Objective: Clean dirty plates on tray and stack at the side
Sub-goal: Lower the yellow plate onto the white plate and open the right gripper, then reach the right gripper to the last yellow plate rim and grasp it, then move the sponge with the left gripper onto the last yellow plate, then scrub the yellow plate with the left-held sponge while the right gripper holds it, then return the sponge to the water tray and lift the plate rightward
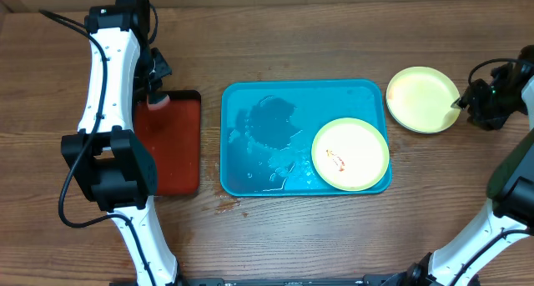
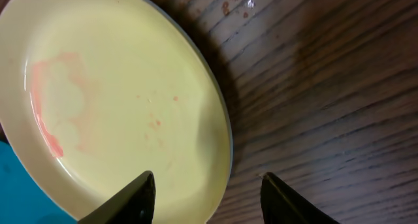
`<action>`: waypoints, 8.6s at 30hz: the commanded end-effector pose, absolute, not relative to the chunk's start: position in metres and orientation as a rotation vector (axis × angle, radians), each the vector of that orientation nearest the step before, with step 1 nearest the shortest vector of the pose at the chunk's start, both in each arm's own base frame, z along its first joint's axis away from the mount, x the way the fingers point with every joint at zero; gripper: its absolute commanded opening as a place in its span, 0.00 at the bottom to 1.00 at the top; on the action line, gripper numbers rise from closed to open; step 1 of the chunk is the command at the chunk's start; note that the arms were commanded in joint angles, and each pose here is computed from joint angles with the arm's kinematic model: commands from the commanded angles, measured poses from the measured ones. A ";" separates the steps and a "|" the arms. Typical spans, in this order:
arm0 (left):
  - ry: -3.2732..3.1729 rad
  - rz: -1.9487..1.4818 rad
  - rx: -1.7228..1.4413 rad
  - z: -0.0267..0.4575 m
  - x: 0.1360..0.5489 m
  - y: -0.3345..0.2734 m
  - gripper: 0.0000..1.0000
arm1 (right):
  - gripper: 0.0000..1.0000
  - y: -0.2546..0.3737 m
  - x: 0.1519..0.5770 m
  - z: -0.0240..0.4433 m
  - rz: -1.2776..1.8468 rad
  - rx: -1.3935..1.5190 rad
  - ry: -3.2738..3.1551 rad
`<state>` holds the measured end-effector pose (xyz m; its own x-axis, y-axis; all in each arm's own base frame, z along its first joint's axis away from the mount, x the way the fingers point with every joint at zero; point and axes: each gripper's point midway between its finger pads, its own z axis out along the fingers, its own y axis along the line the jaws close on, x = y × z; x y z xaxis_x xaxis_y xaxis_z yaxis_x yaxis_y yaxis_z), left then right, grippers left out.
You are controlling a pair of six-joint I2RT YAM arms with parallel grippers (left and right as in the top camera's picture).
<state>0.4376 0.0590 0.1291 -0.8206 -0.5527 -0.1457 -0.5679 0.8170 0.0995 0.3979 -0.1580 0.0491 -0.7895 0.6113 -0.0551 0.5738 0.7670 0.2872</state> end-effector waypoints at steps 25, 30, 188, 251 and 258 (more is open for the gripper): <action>2.855 0.187 -0.896 0.141 0.438 0.055 0.04 | 0.54 0.057 0.401 0.048 0.130 -0.801 2.902; 2.854 0.188 -0.896 0.142 0.438 0.055 0.04 | 0.53 0.056 0.380 0.028 0.134 -0.895 2.938; 2.772 -0.332 0.052 -0.003 0.435 -0.293 0.04 | 0.04 0.113 0.383 0.014 0.522 0.121 3.021; 2.671 0.075 -0.407 0.188 0.449 -0.085 0.04 | 0.04 0.117 0.404 0.046 0.500 -0.001 2.937; 2.798 -0.097 -0.766 0.162 0.427 0.001 0.04 | 0.04 0.122 0.423 0.098 0.177 -0.147 2.776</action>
<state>0.4367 -0.0117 0.1830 -0.8453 -0.4175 -0.3335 -0.4291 0.9023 -0.0422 0.4038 0.1161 0.0440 -0.9835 -0.0082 -0.1806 -0.0502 0.9721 0.2291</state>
